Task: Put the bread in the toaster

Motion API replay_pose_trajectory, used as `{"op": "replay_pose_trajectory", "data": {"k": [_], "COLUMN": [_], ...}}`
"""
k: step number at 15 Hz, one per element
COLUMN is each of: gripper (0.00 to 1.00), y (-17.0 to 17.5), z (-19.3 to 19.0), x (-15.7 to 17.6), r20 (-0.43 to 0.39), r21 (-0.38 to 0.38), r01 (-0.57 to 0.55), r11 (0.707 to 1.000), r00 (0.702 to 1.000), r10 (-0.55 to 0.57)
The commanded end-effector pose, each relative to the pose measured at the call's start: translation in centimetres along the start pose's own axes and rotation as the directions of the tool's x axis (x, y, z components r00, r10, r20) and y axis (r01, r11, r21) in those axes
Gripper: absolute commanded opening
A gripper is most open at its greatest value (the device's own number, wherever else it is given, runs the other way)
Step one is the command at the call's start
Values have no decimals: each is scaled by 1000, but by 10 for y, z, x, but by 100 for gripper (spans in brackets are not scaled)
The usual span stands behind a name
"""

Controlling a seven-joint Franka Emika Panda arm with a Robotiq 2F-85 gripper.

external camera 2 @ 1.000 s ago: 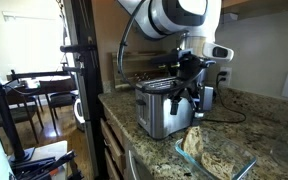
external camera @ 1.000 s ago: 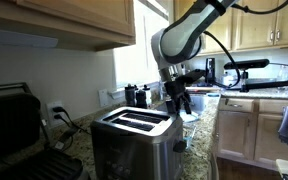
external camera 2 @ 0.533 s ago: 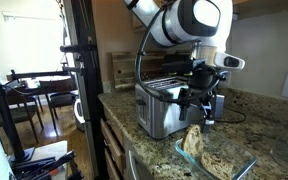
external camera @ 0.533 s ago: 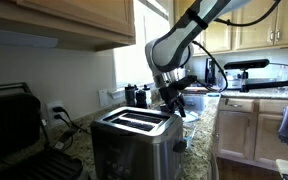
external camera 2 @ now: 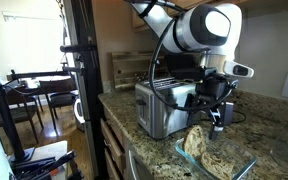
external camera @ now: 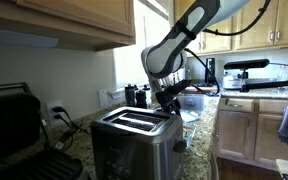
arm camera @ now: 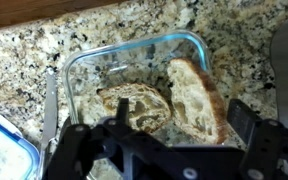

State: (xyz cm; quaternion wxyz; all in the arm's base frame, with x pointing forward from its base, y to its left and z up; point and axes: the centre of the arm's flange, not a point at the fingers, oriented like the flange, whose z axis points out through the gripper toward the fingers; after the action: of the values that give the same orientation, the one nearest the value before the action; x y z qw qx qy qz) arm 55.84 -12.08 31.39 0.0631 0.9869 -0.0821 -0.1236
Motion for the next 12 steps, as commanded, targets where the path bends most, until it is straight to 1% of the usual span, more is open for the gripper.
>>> {"op": "replay_pose_trajectory", "data": {"k": [1, 7, 12], "gripper": [100, 100, 100], "y": [3, 0, -4], "z": [-1, 1, 0], "x": [5, 3, 1], "r20": [22, 29, 43], "r21": [7, 6, 39], "r01": [0, 0, 19], "r11": [1000, 1000, 999], "r00": [1000, 1000, 999], "r10": [0, 0, -21]}}
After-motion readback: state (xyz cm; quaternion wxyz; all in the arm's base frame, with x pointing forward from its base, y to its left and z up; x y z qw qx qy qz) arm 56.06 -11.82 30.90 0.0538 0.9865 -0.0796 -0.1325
